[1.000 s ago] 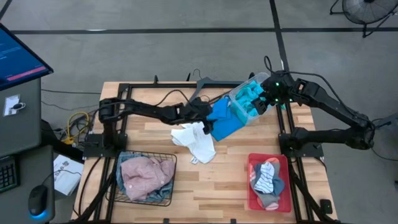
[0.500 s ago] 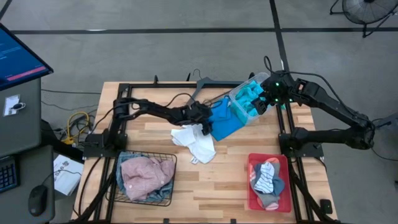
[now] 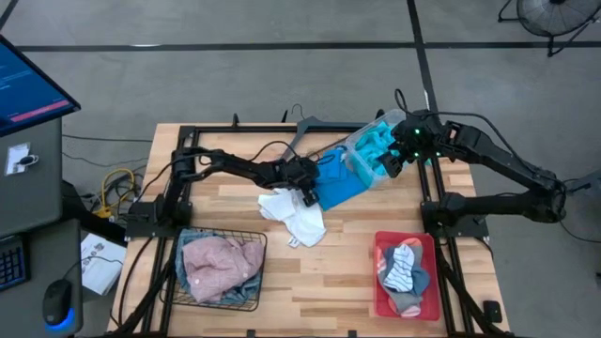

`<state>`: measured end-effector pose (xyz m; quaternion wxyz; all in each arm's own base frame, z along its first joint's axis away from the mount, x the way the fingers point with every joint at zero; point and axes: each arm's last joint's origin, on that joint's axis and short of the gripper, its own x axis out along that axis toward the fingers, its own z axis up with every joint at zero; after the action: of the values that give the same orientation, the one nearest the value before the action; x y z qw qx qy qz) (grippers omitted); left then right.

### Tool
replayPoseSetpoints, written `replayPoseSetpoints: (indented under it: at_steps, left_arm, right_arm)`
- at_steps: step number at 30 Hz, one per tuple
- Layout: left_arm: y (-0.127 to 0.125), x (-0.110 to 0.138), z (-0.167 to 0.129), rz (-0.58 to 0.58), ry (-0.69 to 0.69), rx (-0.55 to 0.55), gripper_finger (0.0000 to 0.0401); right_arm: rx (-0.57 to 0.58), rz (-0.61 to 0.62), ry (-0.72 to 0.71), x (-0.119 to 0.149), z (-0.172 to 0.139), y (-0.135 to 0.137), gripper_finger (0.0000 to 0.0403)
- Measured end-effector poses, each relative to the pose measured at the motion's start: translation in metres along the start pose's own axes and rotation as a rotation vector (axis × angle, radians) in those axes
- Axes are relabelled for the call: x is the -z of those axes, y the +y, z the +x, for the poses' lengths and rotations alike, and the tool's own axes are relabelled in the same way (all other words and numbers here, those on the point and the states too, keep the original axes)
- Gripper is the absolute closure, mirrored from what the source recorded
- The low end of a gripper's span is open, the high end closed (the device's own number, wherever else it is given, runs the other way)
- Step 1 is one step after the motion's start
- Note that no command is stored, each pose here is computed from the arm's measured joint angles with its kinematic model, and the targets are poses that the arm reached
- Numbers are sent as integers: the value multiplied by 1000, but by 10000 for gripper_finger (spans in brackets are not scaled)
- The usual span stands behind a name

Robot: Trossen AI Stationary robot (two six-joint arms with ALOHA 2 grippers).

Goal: Pick & Place Cloths
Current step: Put the dark blue shorts into the white bin

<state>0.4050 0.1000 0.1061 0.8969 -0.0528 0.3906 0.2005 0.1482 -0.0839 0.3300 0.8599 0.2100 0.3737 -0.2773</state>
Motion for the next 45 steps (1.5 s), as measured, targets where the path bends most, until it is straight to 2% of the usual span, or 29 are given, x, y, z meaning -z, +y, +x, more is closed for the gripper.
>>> replayPoseSetpoints:
  at_steps: [4,7,12,16,23,26,29,33,40,43,45]
  left_arm:
    - [-5,-11,-26,22,5,20,398]
    - [-6,-32,-58,35,-73,41,399]
    - [-8,-52,-101,88,-162,64,400]
    - [-10,-69,-139,124,-269,108,400]
    - [-5,-82,-185,140,-385,156,401]
    - [-6,-84,-196,160,-411,188,401]
    - [-8,-85,-206,172,-433,198,401]
    - [-15,-85,-215,187,-452,239,401]
    - [-23,-83,-218,213,-459,260,401]
    - [-24,-83,-218,225,-457,259,401]
    - [-24,-83,-218,225,-458,261,401]
  right_arm:
    - [-26,-31,6,2,0,7,117]
    - [-42,-50,9,3,0,11,117]
    - [-75,-116,-11,3,-1,18,117]
    - [-144,-258,-87,-1,-2,33,117]
    - [-277,-521,-261,-11,3,72,117]
    - [-300,-641,-302,-15,16,90,117]
    - [-263,-714,-318,-18,36,106,117]
    - [-213,-744,-334,-26,63,115,117]
    - [-229,-748,-307,-28,106,128,121]
    - [-244,-768,-313,-25,114,137,163]
    - [-254,-797,-319,-24,115,142,232]
